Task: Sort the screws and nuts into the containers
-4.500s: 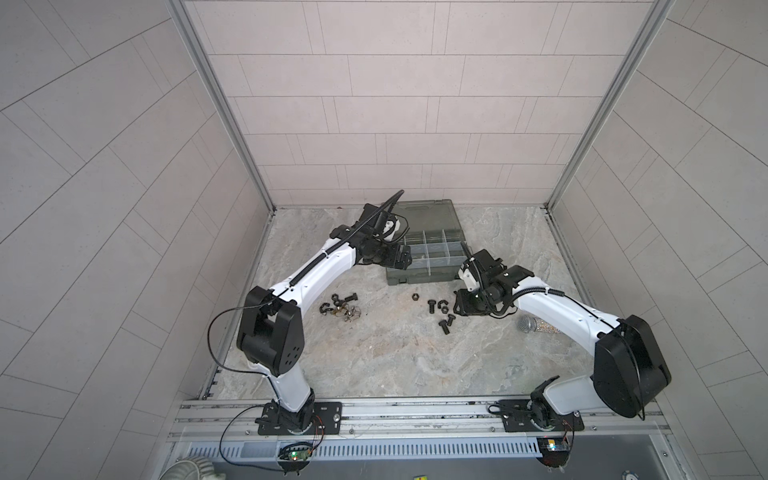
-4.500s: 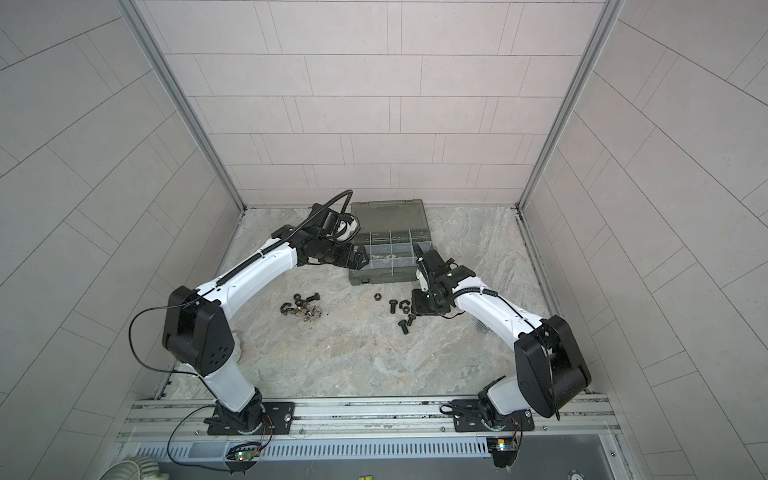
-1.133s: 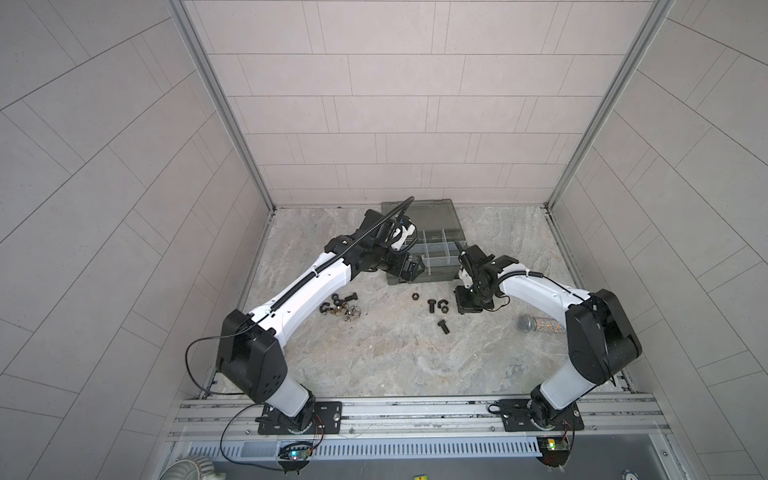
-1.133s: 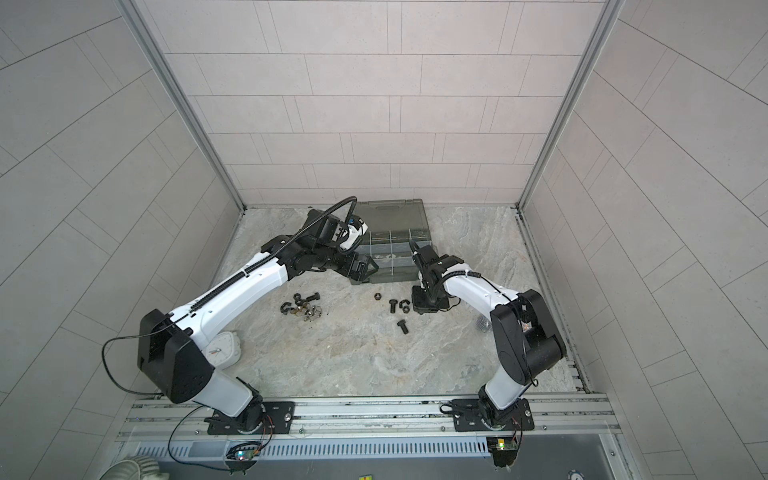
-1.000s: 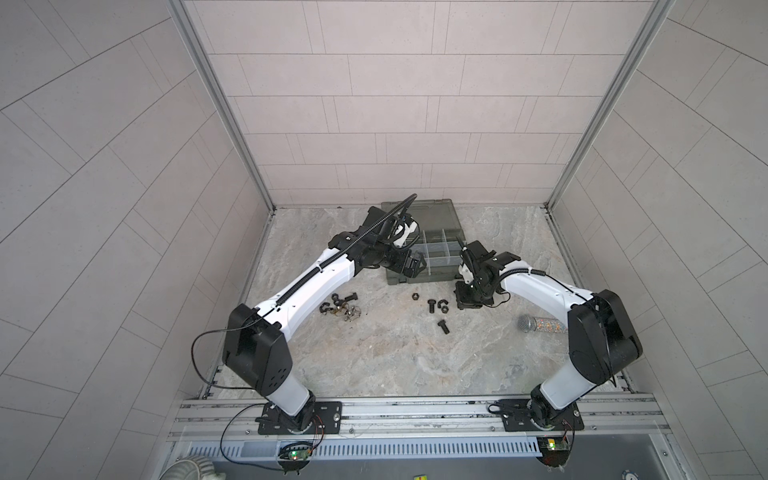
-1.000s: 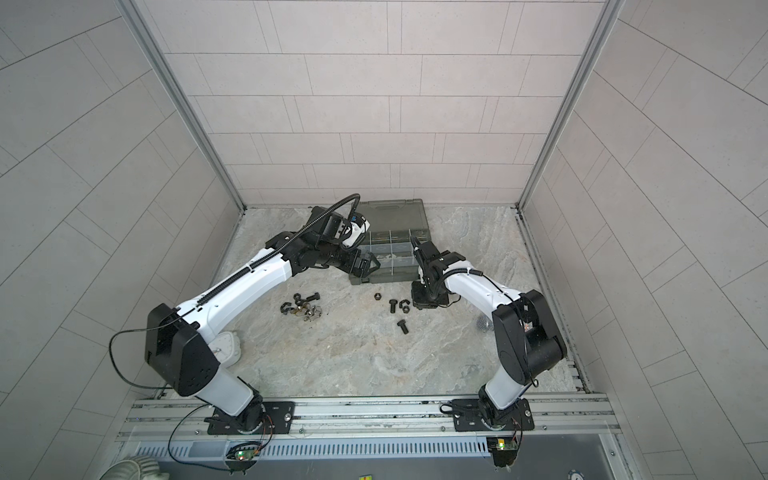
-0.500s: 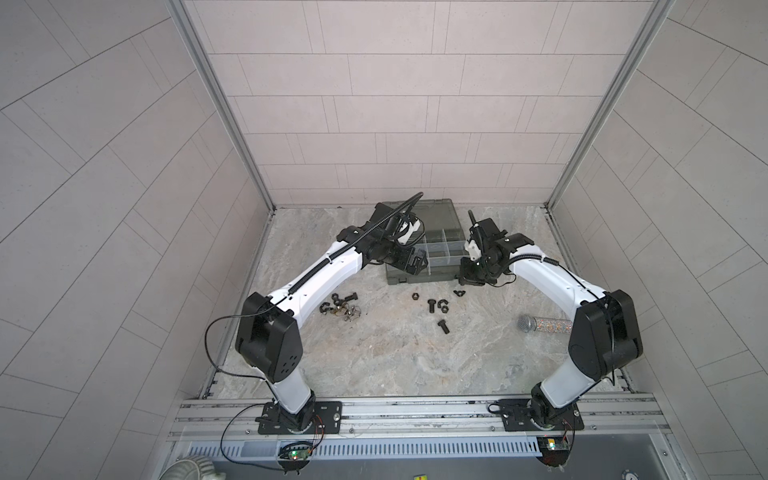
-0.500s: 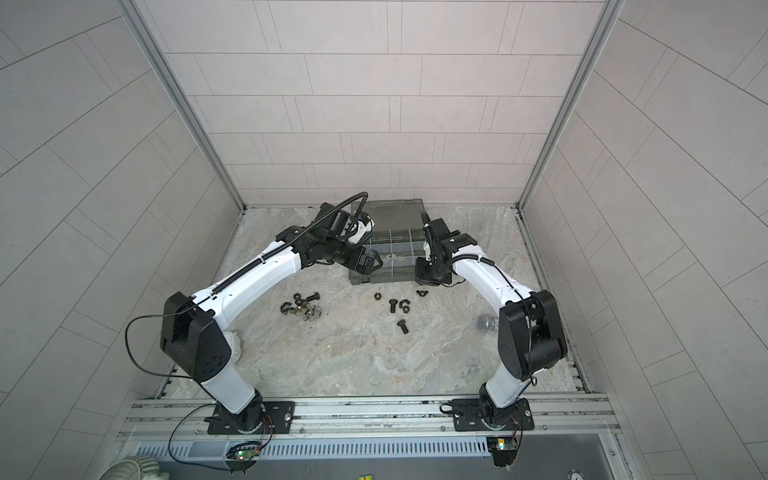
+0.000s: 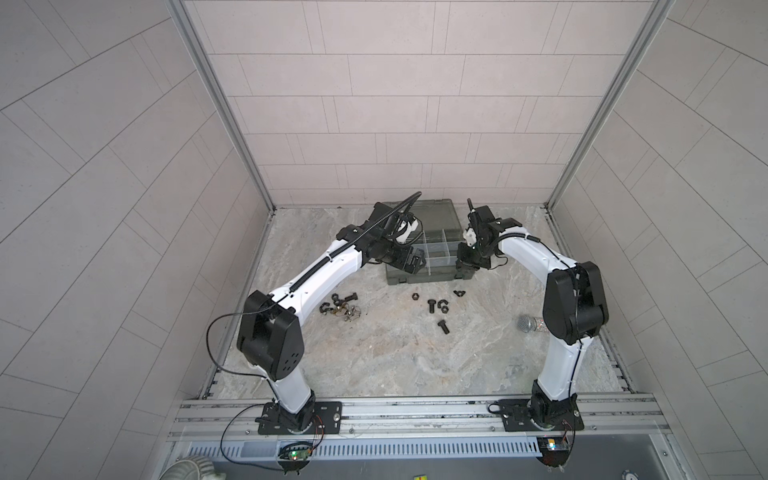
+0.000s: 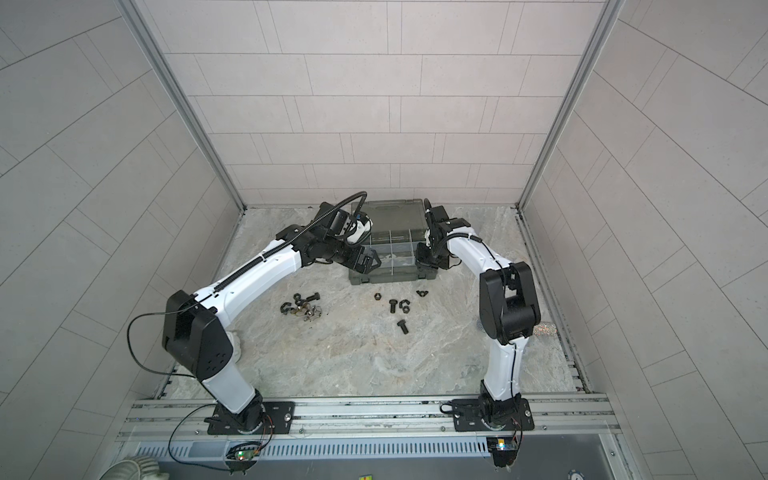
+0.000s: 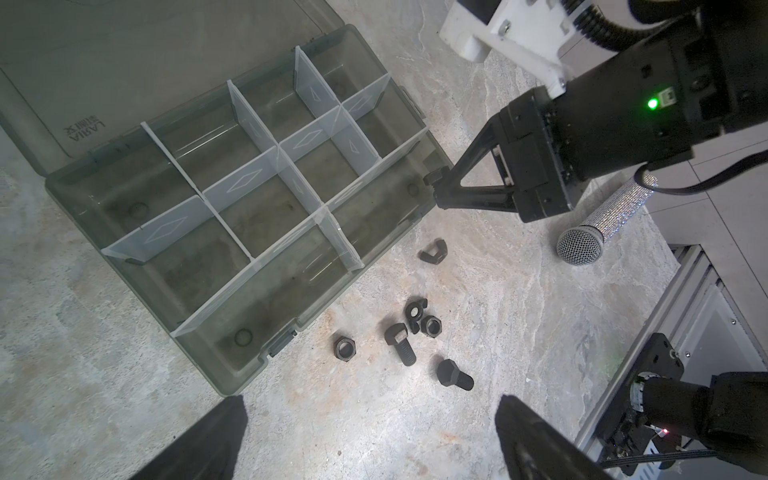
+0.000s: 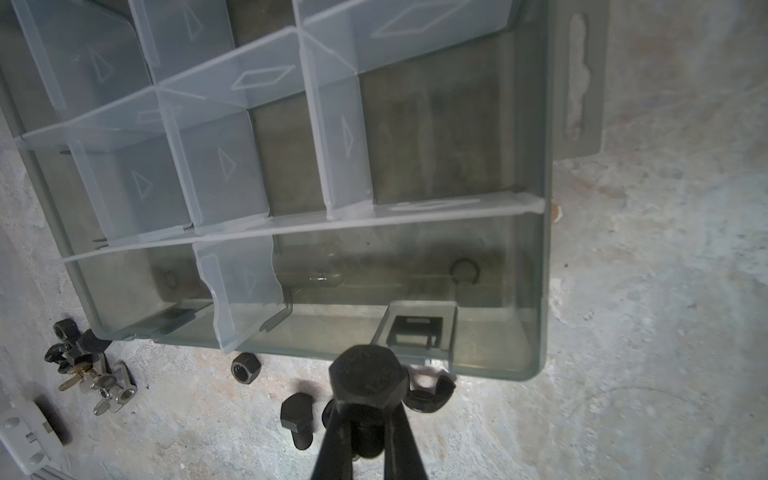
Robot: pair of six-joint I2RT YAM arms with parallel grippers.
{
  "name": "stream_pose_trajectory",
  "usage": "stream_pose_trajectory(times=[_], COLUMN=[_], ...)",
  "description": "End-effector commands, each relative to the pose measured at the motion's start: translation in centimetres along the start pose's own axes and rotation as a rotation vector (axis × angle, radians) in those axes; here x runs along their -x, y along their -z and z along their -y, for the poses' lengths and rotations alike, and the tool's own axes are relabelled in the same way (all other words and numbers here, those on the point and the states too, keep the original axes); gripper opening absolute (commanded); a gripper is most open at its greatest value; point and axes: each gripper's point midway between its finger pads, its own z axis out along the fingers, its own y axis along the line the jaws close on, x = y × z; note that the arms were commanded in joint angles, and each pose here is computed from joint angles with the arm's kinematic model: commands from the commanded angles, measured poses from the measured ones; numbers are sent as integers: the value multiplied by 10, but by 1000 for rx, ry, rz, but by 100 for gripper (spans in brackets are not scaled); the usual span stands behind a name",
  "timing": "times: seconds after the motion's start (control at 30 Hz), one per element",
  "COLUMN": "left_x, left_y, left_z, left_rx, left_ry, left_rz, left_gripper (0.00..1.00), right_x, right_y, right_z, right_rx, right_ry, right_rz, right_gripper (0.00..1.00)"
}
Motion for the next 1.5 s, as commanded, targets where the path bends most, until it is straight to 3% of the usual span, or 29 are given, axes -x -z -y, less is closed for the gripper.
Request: stream_pose_trajectory(times=[0.0,0.53,0.67,0.97,1.27,1.47], left_x=[4,4,3,1,-5,-12], left_y=[2,4,5,8,9,14], left_z=[-8,-22,-24,-23,-22,-19], left_rx=[13,20,23,23,15,9], left_ry=[2,39,41,43,55,75], left_rz=[6,9,11,14,8,14], left_gripper=[100,100,100,100,100,100], right_x=[9,27,30,31,12,-39], right_y=[1,-26,-23,-14,17,27], right_z=[-1,27,27,22,12,-1], right_rx=[10,-11,-3,19,39,28], right_ry=[7,-40,-39,-26,-2,74], right_rz=[7,-15,-1,16,40,-19], right_gripper=[0,0,17,24,24,24])
